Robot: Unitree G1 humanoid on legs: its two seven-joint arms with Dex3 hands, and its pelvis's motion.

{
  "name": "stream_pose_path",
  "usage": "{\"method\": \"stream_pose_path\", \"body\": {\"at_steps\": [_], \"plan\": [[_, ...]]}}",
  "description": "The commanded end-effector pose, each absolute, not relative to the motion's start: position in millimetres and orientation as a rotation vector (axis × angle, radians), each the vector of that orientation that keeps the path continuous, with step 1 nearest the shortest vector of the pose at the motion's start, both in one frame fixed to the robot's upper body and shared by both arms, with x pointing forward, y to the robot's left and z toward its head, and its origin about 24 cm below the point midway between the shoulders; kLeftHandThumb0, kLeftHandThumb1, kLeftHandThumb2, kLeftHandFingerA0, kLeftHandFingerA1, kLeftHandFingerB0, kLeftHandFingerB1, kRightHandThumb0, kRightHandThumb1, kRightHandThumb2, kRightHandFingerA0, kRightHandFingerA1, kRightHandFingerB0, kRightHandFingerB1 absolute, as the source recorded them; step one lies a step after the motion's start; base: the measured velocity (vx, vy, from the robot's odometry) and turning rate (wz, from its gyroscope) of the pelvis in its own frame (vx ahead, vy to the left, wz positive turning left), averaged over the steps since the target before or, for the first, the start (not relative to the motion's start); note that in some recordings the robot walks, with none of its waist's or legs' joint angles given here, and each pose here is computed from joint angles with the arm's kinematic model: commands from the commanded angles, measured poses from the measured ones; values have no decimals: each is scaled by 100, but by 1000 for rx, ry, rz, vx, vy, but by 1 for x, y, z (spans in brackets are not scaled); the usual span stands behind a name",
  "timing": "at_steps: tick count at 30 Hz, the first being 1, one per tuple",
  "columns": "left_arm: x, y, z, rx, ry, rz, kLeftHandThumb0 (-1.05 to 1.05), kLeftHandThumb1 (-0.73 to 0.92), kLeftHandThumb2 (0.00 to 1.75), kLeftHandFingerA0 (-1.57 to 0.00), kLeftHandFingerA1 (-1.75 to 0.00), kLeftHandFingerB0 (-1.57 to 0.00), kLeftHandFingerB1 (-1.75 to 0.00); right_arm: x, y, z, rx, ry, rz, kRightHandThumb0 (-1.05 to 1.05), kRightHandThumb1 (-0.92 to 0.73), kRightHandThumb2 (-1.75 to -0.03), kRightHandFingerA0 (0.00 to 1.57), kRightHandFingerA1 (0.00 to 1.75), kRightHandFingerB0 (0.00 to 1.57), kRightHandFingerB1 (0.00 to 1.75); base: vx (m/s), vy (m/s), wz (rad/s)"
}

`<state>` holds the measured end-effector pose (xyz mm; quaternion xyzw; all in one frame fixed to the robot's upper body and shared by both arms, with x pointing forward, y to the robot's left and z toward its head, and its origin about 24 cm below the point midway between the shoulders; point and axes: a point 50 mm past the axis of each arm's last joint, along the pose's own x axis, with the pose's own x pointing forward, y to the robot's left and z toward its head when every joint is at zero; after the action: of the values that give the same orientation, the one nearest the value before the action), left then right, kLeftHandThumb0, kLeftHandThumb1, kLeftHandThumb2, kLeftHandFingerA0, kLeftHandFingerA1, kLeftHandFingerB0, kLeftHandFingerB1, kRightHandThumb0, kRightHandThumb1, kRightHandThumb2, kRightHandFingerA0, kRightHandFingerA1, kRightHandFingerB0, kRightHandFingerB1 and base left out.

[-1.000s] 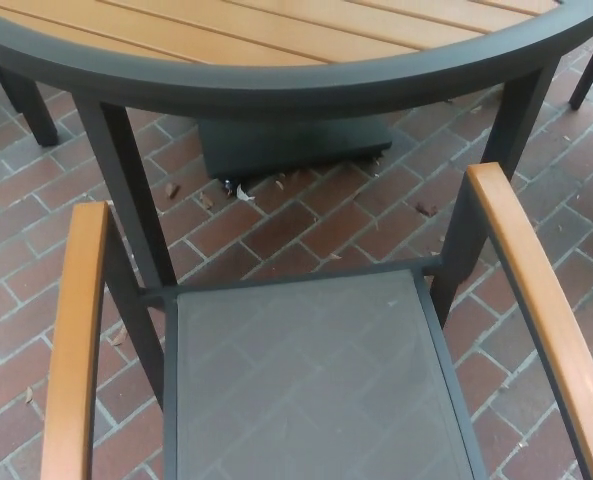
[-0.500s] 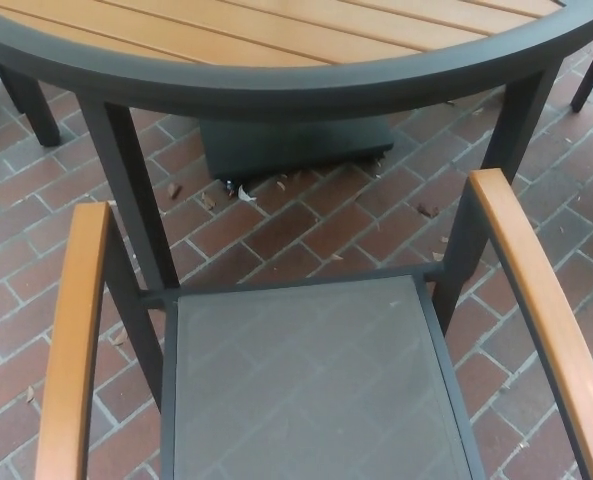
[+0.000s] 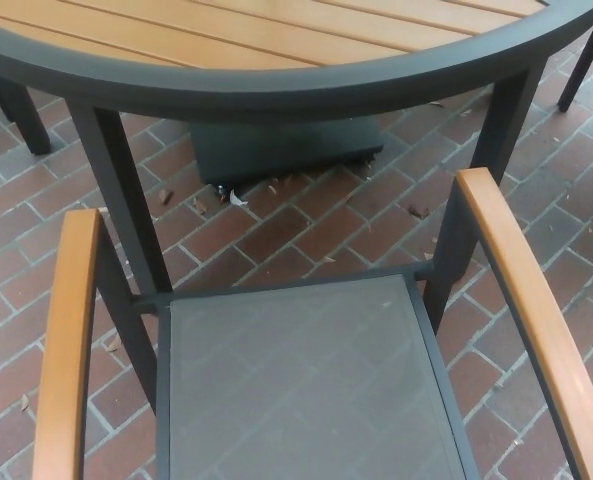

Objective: A chair is kept outside and the robot walks towards it to grab it and pull it out towards itself

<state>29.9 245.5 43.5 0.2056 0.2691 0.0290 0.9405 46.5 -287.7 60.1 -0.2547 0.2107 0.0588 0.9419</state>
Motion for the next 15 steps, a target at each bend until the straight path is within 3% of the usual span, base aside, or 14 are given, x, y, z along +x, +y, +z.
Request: {"method": "stream_pose_path", "body": {"at_steps": [1,5,6,8,10,11,12,13,14,15], "plan": [[33,237,108,782,324,-427,-100,48,75,0,0,0,0,40,-253,117,-1010,0,617,-105,-60,-93,0,28,0,10,0,0,0],[52,265,126,762,386,-503,-99,45,72,0,0,0,0,59,-264,144,-1073,91,651,-96,-60,-86,0,27,0,1,-43,-8,0],[60,289,123,632,441,-467,-102,38,68,0,0,0,0,66,-272,146,-1040,112,630,-100,-64,-100,0,21,0,1,-82,-17,-1],[73,322,125,412,461,-426,-102,38,68,0,0,0,0,78,-285,149,-988,141,601,-100,-64,-100,0,21,0,1,0,0,0],[73,322,125,410,462,-429,-102,38,68,0,0,0,0,78,-285,150,-988,142,603,-100,-64,-100,0,21,0,1,0,0,0],[77,343,128,294,469,-387,-103,48,56,0,0,0,0,85,-297,153,-951,152,550,-102,-61,-103,0,24,0,0,0,0,0],[78,349,130,258,465,-377,-103,48,56,0,0,0,0,87,-301,155,-939,155,535,-102,-61,-103,0,24,0,0,7,-12,7],[77,360,132,233,457,-361,-105,39,76,0,0,0,0,91,-307,157,-919,161,520,-105,-62,-104,0,23,0,0,6,-8,8],[77,363,133,230,456,-358,-105,39,76,0,0,0,0,92,-309,157,-915,163,518,-105,-62,-104,0,23,0,0,0,0,0],[71,390,136,60,484,-293,-92,33,69,0,0,0,0,98,-327,163,-904,224,483,-105,-61,-105,0,21,0,1,0,0,0]]}}
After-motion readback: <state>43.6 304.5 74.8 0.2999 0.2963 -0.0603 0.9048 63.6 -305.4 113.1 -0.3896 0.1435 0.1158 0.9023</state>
